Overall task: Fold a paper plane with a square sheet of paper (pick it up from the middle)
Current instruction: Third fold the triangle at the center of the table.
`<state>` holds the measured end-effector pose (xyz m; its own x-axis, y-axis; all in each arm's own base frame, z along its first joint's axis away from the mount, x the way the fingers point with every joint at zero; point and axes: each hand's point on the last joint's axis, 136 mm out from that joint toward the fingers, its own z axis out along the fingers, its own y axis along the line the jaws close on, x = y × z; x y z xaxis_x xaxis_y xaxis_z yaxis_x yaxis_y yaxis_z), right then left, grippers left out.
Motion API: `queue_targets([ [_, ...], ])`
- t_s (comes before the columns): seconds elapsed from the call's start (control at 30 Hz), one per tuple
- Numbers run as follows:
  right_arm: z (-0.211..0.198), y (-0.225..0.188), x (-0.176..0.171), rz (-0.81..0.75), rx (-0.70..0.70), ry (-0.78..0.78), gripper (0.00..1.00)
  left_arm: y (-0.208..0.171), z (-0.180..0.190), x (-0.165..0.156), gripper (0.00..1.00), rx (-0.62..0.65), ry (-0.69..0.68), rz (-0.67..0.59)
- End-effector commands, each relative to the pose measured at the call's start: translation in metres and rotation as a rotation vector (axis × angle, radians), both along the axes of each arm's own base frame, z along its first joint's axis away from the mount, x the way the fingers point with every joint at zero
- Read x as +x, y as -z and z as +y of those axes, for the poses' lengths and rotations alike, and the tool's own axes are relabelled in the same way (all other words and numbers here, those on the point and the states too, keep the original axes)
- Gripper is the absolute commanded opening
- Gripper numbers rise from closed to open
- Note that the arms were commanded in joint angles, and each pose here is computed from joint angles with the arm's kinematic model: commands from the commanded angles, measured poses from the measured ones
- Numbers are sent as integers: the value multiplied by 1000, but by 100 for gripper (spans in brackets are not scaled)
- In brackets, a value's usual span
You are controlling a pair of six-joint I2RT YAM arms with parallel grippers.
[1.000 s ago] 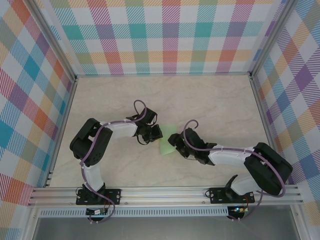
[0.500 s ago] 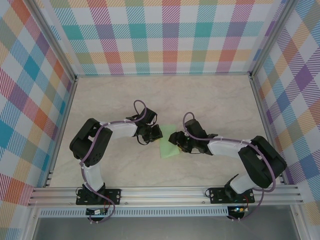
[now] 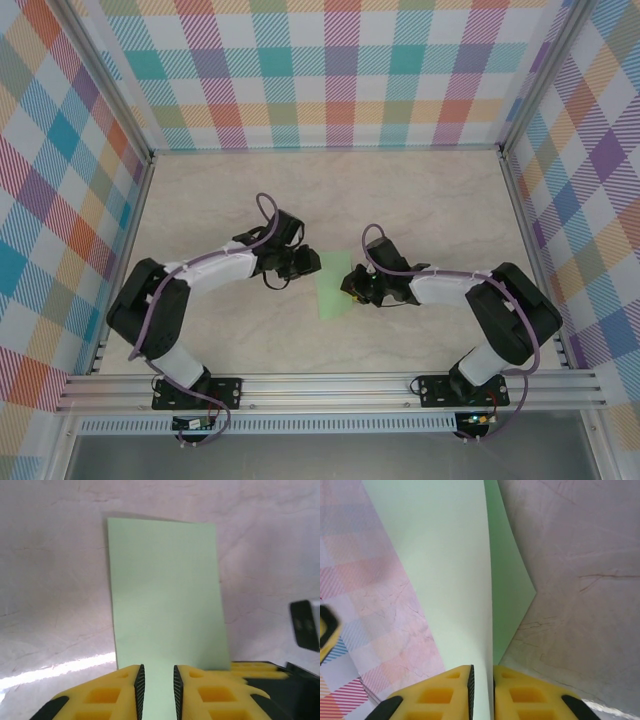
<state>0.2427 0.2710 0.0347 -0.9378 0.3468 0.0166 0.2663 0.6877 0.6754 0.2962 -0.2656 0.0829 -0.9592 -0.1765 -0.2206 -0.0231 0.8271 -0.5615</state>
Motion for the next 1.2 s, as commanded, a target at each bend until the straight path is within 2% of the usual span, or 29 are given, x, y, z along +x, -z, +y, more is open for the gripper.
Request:
queue_targets([
  [0.0,12,-2,0,22,47,24,16,-7,15,-15,27,24,31,-43],
  [0.13,21,-2,-3,45,25,52,11,-24,29,-30,30,18,52,-126],
  [0.2,21,0,-6,56,14,84,10,-35,32,-31,36,-8,51,-187],
  [0.37,21,-1,-9,42,14,152,10,-44,36,-46,41,-48,68,-225],
  [0.53,14,0,-14,52,-37,132,32,-50,17,-63,49,-70,178,-274],
  [0.63,9,-3,-18,54,-47,114,37,-54,6,-78,51,-34,262,-315],
  [0.77,9,-10,-18,51,-19,69,40,-50,-6,-96,51,80,374,-406],
  [1.0,14,-13,-12,85,-2,1,31,-38,-35,-121,52,196,579,-581],
  [1.17,17,-14,-7,92,6,-7,29,-23,-51,-132,52,279,712,-656],
])
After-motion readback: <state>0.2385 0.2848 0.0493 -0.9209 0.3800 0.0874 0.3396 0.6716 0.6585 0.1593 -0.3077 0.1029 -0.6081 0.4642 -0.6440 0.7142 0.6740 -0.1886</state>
